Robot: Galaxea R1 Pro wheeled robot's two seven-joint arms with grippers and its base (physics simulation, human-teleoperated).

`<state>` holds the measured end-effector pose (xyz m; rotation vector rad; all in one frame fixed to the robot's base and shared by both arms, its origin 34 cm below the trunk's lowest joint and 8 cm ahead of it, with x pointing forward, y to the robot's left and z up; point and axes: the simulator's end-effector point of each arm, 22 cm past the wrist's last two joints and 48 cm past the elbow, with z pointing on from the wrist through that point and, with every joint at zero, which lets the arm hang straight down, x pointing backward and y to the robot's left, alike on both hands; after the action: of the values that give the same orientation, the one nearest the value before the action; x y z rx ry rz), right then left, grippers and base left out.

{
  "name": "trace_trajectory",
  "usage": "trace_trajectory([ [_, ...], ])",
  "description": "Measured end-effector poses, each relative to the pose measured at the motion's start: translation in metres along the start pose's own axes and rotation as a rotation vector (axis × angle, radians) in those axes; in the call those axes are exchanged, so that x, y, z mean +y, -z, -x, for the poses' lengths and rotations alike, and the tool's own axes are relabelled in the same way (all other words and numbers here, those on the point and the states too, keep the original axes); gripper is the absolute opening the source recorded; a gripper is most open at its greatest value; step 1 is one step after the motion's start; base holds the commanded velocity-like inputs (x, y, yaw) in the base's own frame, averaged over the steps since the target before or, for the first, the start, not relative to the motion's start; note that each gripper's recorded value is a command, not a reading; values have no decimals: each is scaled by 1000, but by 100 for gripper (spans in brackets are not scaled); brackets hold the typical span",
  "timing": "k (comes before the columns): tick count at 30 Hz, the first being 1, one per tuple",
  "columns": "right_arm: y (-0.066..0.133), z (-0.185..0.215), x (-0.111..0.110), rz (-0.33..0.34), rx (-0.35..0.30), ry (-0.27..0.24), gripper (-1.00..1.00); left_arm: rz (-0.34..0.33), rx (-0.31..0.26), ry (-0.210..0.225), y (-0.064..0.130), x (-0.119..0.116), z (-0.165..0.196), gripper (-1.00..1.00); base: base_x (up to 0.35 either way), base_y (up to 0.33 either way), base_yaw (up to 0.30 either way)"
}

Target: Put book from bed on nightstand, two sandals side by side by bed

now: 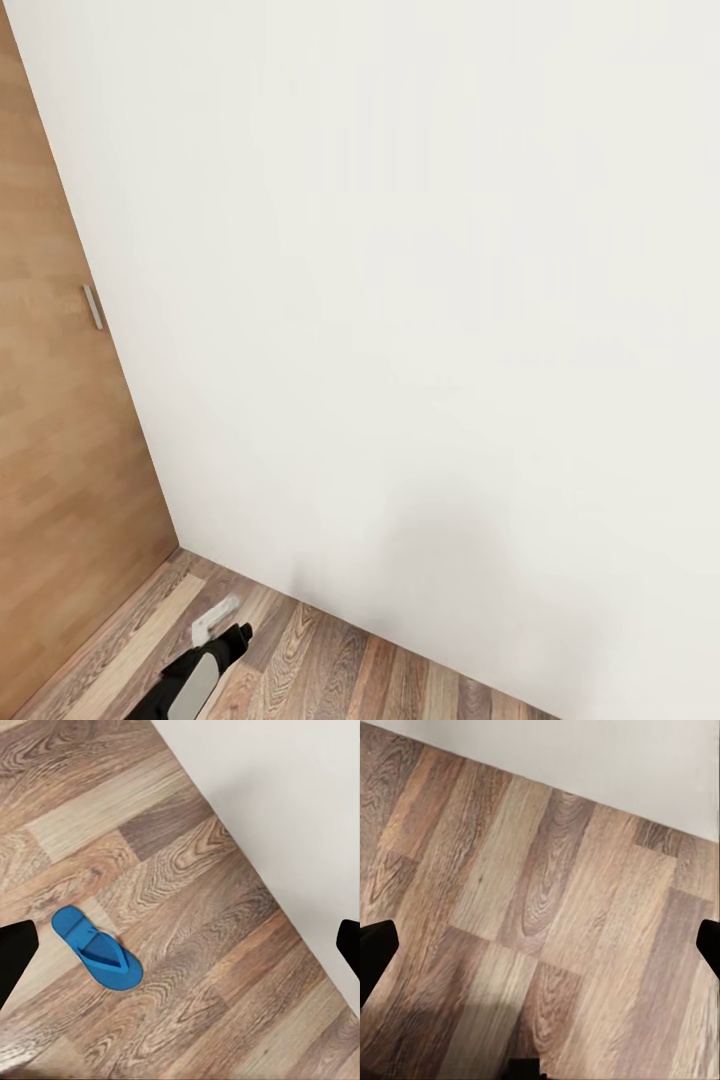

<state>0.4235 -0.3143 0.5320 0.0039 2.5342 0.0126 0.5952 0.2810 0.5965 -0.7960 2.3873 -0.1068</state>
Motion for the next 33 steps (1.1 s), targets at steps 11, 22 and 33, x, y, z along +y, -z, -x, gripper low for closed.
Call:
trace_trajectory([
  [11,38,36,46,426,162,-203,100,7,3,19,-1,4,-2,100,0,0,0],
  [22,79,90,81,615,186,-259,100,5,3,21,-1,2,-2,100,0,0,0],
  [33,108,141,106,734,131,-330,100,3,3,20,-1,1,-3,100,0,0,0],
])
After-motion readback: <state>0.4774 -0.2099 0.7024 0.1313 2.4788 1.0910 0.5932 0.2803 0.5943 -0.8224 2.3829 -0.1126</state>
